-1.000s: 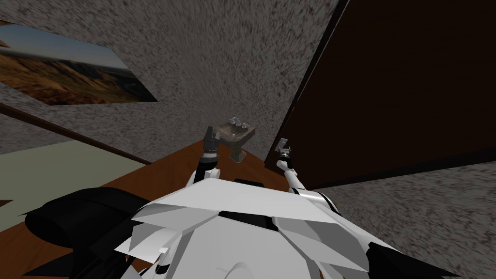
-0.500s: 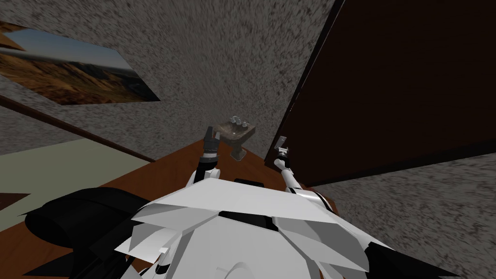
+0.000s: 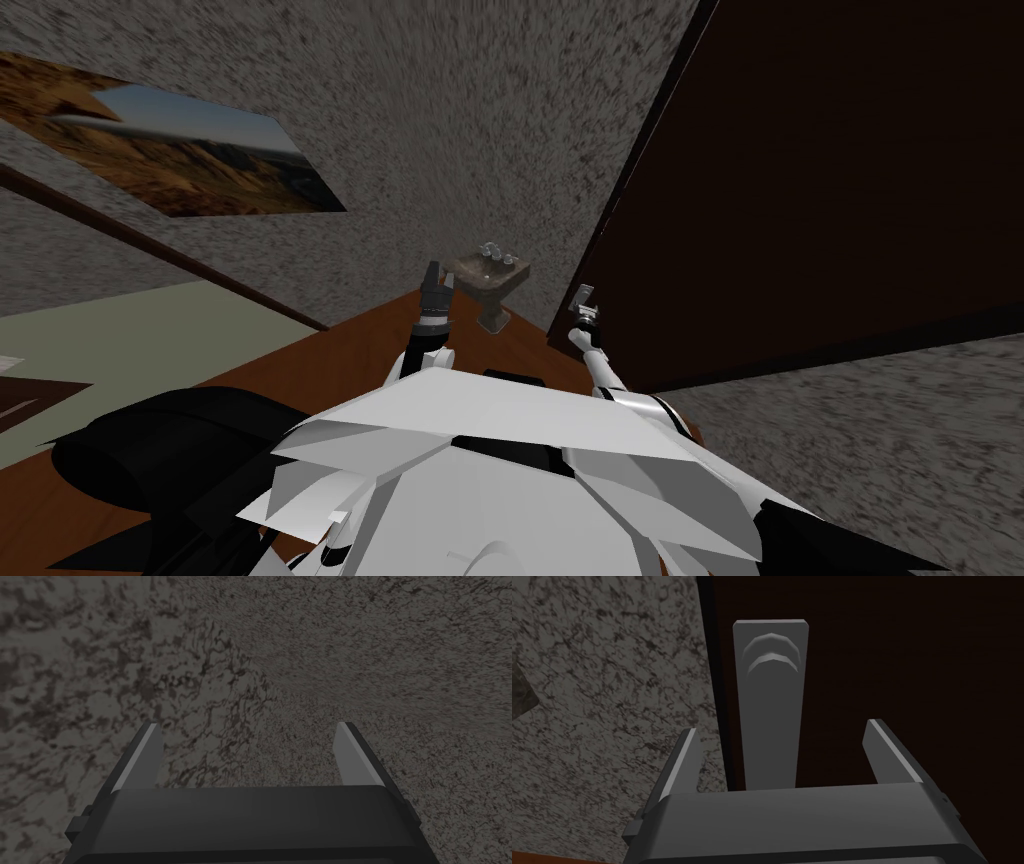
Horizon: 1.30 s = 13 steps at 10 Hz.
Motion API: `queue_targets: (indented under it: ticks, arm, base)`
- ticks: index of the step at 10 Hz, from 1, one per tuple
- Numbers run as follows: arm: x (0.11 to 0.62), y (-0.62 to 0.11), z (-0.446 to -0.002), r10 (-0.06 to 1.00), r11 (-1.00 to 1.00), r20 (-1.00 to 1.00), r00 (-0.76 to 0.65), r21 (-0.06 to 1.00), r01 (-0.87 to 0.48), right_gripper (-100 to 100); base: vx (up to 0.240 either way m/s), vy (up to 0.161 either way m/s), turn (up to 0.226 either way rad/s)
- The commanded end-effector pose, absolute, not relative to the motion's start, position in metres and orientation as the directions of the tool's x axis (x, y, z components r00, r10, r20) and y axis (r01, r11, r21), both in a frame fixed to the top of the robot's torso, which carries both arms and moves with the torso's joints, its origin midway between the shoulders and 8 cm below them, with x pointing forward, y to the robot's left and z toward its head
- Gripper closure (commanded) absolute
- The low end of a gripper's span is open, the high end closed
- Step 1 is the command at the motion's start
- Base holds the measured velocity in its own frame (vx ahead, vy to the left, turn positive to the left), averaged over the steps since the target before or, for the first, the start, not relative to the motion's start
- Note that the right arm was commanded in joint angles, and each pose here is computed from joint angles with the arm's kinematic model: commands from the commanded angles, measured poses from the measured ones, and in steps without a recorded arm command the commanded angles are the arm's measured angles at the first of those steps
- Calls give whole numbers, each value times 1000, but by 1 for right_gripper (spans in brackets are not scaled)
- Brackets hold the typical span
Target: Pull the door open
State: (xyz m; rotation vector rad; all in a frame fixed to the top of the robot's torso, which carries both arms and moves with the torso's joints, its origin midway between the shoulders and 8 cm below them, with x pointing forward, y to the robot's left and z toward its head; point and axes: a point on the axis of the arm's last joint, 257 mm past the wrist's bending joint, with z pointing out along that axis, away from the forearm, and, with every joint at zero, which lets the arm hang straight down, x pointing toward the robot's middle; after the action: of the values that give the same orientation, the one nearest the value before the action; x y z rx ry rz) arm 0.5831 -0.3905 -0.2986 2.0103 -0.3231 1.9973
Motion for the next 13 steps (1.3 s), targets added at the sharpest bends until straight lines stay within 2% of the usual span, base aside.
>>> queue_targets:
  ticks: [1, 5, 6, 7, 13]
  arm:
    - [576, -409, -298, 42, -927, 999, 14, 44, -373, -100]
    - [560, -455, -297, 42, -910, 999, 13, 44, -412, -100]
    - [564, -448, -296, 43, -913, 999, 15, 46, -405, -100]
    - [564, -448, -296, 43, -913, 999, 15, 46, -405, 100]
    - [563, -446, -298, 37, -920, 999, 16, 40, -390, 100]
  base:
    - [201, -24, 81]
    - [178, -20, 112]
    - [72, -14, 19]
    - [-10, 0, -28]
    - [-37, 1, 17]
